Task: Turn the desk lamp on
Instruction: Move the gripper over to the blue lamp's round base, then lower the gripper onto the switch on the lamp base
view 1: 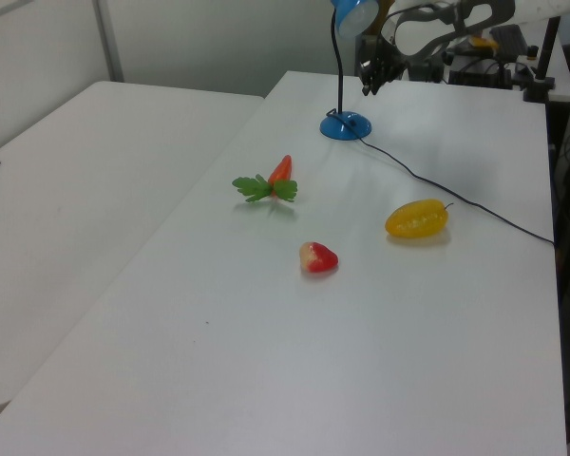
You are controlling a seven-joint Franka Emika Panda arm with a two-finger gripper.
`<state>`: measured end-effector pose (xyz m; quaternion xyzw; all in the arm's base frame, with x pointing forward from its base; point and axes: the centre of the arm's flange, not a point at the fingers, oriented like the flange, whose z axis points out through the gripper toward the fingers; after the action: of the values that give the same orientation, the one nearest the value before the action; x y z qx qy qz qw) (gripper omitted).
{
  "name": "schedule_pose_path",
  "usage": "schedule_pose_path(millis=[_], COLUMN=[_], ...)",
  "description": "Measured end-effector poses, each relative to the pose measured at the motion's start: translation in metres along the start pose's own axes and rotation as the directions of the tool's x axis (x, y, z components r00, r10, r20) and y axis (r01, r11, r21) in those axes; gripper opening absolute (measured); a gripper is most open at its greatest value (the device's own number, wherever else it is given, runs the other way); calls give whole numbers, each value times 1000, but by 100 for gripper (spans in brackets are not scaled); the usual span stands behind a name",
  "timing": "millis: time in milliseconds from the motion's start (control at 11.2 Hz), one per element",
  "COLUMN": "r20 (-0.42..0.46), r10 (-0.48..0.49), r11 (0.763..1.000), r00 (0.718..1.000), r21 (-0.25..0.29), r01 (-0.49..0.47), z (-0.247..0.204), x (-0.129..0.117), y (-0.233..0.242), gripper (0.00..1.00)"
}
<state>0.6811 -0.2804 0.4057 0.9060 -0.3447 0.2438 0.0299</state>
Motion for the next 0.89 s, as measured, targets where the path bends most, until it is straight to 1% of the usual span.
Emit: schedule_pose_path(millis=[89, 178, 267, 356, 535, 891], r20=[-18, -32, -41, -49, -57, -48], r10=[2, 2, -1, -5, 6, 22], r11=[1000, 1000, 1000, 1000, 1000, 1000], r00=[1000, 999, 999, 999, 998, 999], r21=[6, 10, 14, 18, 23, 20], r01=[-2, -2, 2, 6, -4, -21], z=[4, 9, 19, 26, 34, 48], x=[0, -1, -5, -6, -3, -6], y=[-1, -2, -5, -9, -16, -19], gripper=[10, 1, 1, 3, 3, 1])
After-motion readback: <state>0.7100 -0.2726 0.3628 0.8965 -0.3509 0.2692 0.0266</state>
